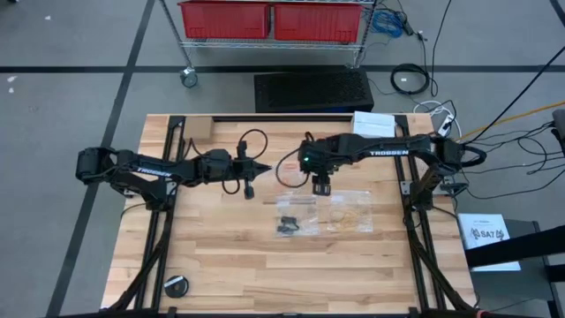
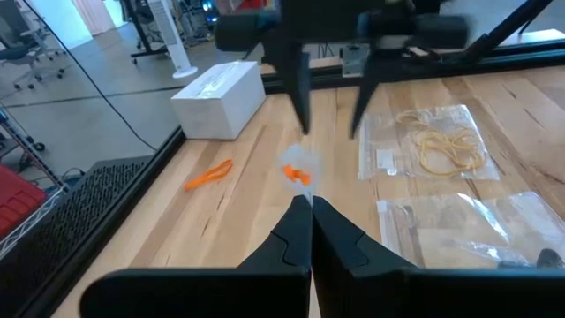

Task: Sort rubber bands
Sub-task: Put the orange rubber band into the open transparent zip bag

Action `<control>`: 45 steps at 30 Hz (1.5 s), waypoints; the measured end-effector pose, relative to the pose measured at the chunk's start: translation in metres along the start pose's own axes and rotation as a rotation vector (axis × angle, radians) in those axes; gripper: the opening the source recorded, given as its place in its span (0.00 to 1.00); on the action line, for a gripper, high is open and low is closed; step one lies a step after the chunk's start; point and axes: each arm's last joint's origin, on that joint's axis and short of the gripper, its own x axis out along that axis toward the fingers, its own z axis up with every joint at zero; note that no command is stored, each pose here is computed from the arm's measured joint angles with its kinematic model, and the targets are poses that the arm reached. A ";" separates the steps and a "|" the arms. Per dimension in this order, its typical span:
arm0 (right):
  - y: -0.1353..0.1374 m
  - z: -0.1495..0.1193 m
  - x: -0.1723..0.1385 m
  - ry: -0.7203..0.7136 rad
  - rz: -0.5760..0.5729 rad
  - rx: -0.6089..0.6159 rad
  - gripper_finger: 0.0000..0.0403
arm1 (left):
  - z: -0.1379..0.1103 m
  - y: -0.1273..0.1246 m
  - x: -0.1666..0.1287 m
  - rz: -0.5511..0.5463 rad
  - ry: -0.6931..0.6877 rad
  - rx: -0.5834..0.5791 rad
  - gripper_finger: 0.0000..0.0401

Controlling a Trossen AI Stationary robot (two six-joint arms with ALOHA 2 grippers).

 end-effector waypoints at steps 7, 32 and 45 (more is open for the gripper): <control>0.006 -0.061 0.017 -0.249 0.029 0.178 0.47 | 0.001 0.000 -0.001 0.001 -0.005 0.001 0.00; 0.008 -0.108 0.077 -0.993 0.075 0.459 0.26 | 0.003 0.000 -0.001 0.004 -0.021 0.025 0.00; 0.007 -0.078 0.092 -1.043 0.110 0.346 0.13 | 0.003 0.000 -0.001 0.004 -0.023 0.024 0.00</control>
